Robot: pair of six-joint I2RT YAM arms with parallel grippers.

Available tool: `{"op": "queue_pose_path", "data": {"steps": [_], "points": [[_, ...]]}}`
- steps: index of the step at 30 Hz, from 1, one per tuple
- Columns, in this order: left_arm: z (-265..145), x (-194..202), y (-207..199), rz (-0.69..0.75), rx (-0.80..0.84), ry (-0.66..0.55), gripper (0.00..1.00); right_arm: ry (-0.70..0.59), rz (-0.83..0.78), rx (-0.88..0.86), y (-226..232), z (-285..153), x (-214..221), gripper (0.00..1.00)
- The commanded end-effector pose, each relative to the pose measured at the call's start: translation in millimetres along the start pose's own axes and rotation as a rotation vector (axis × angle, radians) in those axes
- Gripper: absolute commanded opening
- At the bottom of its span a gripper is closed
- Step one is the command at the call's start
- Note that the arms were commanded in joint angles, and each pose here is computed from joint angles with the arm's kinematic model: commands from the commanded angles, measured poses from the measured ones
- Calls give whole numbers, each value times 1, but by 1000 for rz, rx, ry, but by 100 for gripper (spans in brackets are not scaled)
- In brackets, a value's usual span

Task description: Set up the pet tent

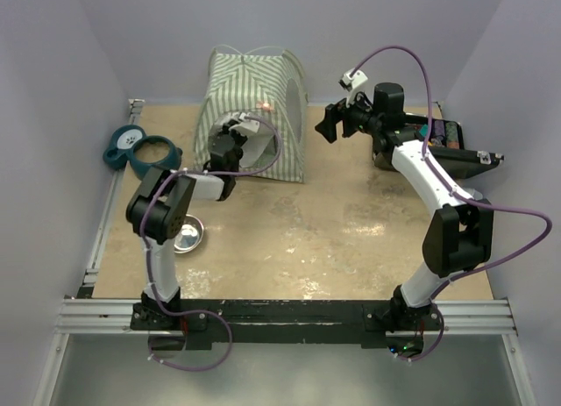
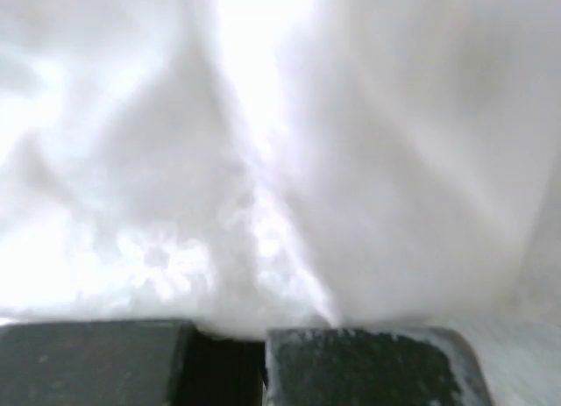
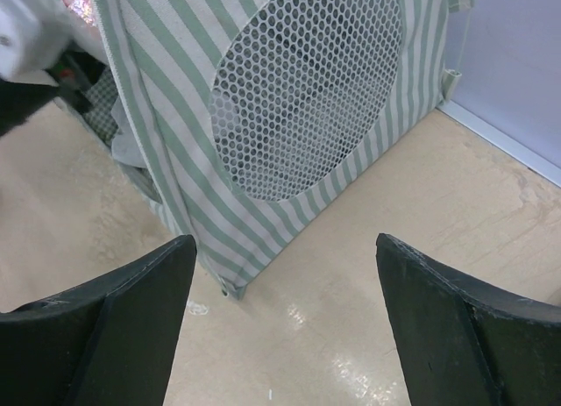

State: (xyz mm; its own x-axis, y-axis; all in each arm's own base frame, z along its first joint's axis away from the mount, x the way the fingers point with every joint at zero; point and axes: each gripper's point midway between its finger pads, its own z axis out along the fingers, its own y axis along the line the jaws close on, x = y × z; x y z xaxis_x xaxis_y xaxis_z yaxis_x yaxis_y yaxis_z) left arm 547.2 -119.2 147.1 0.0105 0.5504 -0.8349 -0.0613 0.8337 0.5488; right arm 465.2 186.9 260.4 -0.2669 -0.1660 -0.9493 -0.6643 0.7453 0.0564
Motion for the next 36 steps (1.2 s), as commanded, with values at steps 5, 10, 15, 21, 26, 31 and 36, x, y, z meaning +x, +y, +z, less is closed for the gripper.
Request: {"op": "queue_pose_path", "data": {"steps": [5, 10, 15, 21, 26, 31, 36], "points": [[-69, -100, -15, -189, 492, 44, 0, -81, -29, -43, 9, -6, -23, 86], [-100, -136, -13, -277, 700, 127, 0, -90, -26, -58, 12, -6, -24, 86], [-133, -183, -11, -328, 964, 103, 0, -89, -27, -79, 17, -7, -23, 86], [-183, -196, -5, -569, 1421, 208, 19, -83, -30, -89, 17, -6, -21, 88], [-206, -191, 16, -490, 1463, 202, 60, -78, -43, -95, 18, -8, -22, 89], [-229, -174, 31, -385, 1388, 198, 95, -77, -50, -109, 21, -8, -22, 89], [-211, -121, 55, -425, 1183, 373, 99, -77, -51, -118, 23, -9, -22, 90]]}}
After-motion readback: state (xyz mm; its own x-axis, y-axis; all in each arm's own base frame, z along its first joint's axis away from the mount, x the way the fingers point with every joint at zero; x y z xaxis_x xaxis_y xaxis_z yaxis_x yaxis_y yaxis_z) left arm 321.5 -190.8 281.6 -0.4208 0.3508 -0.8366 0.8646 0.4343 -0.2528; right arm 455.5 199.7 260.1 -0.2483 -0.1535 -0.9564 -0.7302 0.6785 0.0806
